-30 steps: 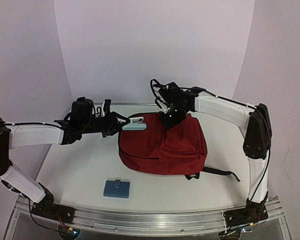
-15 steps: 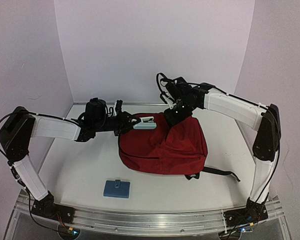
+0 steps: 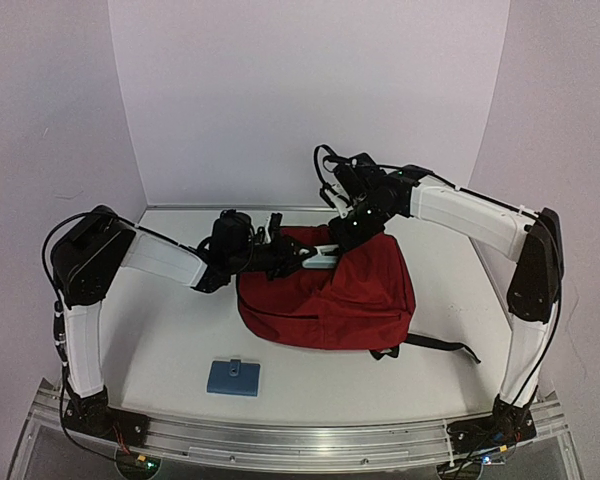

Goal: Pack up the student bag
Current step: Place the stationery in the student bag.

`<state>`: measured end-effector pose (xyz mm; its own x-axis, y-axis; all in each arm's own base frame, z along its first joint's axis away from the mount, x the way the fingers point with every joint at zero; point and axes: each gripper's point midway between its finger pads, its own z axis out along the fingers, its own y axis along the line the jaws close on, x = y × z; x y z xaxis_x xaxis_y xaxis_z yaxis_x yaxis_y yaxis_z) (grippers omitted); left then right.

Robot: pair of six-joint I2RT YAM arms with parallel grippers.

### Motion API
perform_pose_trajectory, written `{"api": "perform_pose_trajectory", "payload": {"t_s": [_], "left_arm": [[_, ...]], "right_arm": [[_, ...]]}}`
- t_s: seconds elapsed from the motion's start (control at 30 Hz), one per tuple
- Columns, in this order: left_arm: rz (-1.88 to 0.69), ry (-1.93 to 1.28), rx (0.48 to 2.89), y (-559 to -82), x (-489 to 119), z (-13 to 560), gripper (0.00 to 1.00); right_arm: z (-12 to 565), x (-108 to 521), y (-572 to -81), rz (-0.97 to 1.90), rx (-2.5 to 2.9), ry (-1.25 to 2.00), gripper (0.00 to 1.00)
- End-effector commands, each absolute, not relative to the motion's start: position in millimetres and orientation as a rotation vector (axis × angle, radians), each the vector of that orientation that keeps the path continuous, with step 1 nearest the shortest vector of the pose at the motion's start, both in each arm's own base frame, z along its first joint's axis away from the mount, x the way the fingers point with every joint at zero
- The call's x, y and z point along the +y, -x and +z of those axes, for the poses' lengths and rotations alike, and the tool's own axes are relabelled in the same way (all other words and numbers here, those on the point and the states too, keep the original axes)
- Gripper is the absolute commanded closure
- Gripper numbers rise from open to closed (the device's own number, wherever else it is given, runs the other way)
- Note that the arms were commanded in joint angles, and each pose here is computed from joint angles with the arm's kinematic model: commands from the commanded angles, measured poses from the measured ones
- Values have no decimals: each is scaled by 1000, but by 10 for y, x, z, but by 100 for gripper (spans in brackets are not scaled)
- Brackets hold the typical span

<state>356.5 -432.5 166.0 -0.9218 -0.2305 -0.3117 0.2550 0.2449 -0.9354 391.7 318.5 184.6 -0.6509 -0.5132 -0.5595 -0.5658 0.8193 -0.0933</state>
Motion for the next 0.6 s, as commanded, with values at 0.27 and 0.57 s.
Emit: {"api": "perform_pose_trajectory", "payload": {"t_s": [0.27,0.57], "left_arm": [[-1875,-306,2031,-3312,-4838,2045,100],[-1775,-292,2132,-3331,-4860,1874,95]], "right_arm": [[2172,3175,-3881,167,2357,775,100],[2177,3169,-3881,164,2355,776,100]]}}
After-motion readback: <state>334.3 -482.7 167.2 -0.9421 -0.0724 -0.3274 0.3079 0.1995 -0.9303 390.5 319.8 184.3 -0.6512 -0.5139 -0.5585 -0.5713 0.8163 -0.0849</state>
